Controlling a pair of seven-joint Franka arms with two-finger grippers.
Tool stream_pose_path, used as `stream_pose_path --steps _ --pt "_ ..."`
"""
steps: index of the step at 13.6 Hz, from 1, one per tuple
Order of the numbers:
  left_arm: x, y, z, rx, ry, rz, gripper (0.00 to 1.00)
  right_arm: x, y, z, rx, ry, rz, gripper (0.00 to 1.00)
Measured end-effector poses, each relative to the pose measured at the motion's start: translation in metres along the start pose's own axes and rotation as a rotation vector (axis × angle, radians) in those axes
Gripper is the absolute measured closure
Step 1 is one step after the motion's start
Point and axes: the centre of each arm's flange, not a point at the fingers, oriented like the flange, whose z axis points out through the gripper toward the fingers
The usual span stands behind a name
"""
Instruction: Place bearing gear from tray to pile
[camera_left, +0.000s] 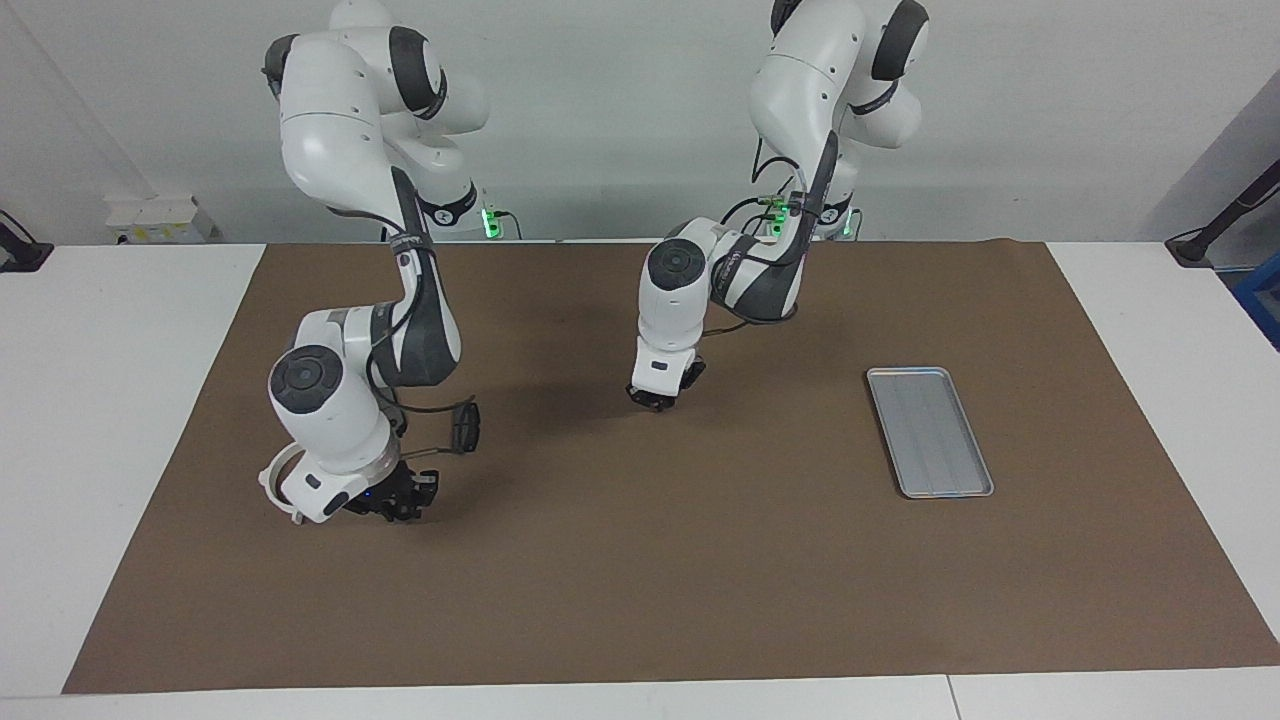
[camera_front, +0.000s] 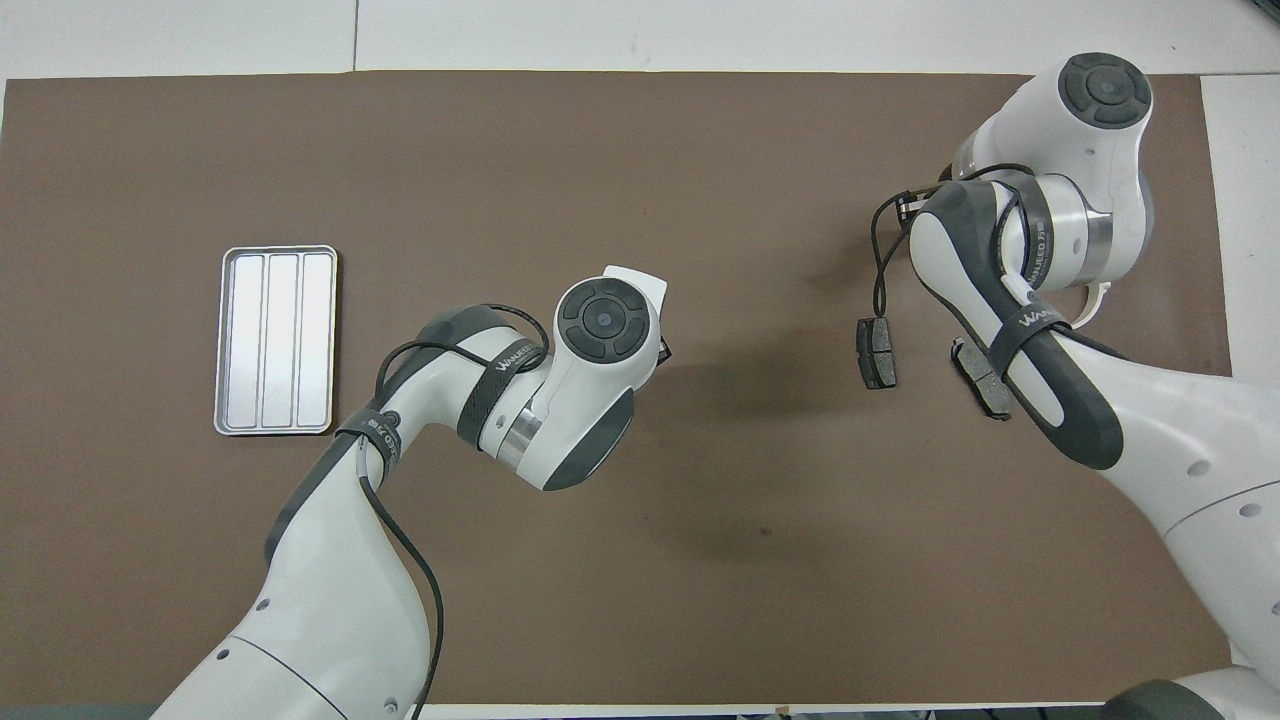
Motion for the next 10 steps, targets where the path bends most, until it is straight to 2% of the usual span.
stream_pose_path --steps 2,5,7,8,10 --pt "0.005 -0.003 -0.001 0.007 0.015 0.001 0.67 0.002 -0.001 0.008 0.002 0.020 -0.002 0.66" --pt "0.024 -0.012 -0.013 0.027 0.059 -0.001 0.31 0.001 -0.006 0.020 0.005 0.022 -0.007 0.66" --pt "0.062 -0.042 -0.049 0.035 0.075 -0.027 0.10 0.000 -0.008 0.022 0.007 0.021 -0.010 0.65" --pt "0.090 -0.071 -0.076 0.038 0.077 -0.020 0.01 0.000 -0.009 0.022 0.008 0.021 -0.011 0.60" --pt "0.145 -0.146 -0.127 0.056 0.065 0.010 0.00 0.001 -0.012 0.021 0.009 0.021 -0.016 0.39"
